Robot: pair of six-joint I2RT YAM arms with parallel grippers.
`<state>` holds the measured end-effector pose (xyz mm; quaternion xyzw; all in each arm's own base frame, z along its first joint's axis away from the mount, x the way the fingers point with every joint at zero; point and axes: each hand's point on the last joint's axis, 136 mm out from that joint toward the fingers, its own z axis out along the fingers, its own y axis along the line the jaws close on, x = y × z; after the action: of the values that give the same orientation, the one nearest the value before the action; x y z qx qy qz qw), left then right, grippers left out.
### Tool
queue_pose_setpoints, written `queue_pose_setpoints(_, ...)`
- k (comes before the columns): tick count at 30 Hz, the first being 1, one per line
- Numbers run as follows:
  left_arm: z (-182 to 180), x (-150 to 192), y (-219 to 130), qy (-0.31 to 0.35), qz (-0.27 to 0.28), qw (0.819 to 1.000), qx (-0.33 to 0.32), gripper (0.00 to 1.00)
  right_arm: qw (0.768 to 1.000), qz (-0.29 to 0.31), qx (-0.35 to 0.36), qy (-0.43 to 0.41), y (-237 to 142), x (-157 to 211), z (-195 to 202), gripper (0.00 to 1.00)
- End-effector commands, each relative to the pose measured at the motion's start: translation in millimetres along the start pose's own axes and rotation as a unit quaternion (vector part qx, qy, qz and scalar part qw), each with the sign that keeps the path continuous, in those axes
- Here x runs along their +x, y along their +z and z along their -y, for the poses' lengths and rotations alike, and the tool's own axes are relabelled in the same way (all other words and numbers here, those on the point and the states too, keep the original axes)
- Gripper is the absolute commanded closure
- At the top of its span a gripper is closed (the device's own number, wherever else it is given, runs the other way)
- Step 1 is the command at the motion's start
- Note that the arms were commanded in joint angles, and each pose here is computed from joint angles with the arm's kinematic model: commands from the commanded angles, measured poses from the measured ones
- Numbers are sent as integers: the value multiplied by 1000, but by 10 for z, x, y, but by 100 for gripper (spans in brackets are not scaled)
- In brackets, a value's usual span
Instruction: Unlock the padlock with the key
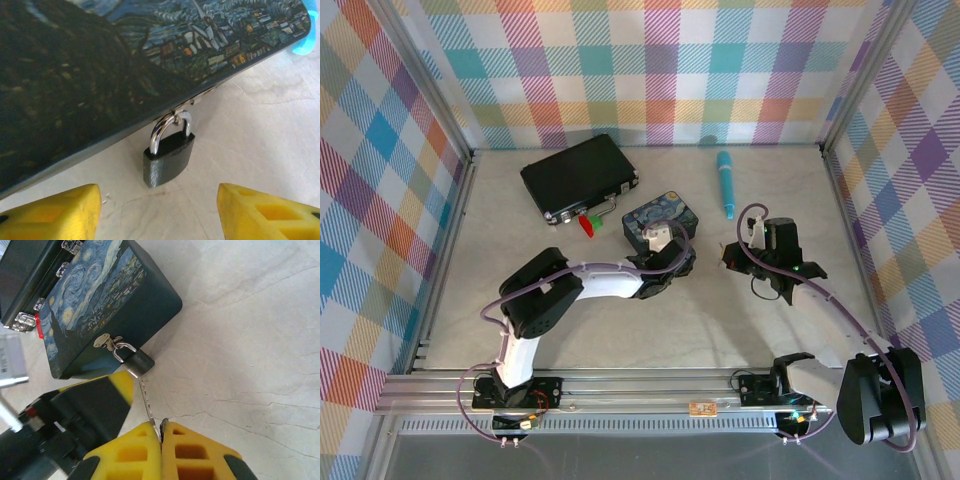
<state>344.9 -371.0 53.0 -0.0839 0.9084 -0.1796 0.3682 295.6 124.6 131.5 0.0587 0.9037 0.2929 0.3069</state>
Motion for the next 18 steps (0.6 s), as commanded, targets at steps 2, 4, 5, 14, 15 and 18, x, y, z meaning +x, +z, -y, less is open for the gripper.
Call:
queue_pose_setpoints(2, -57, -66, 134, -12, 23, 999, -34, 38, 1000, -8, -19, -1, 33, 24, -29, 100)
queue_pose_setpoints(4, -108, -65, 221, -27, 25, 998, -42, 38, 1000, -7, -20, -1, 30, 15, -29, 100)
queue_pose_setpoints(5, -115, -60, 261, -33, 23, 998, -40, 38, 1000, -7, -20, -1, 29, 17, -27, 100)
queue_pose_setpoints(14, -110, -37, 561, -45, 21, 998, -30, 44, 1000, -6, -22, 1, 10, 14, -9, 100)
queue_pose_setpoints(15, -125, -31, 589, -44, 18, 998, -31, 46, 1000, -5, -22, 1, 9, 7, -5, 100)
queue_pose_setpoints(18, -187, -17, 636, -45, 13, 998, -36, 54, 1000, -5, -22, 2, 17, 1, 5, 100)
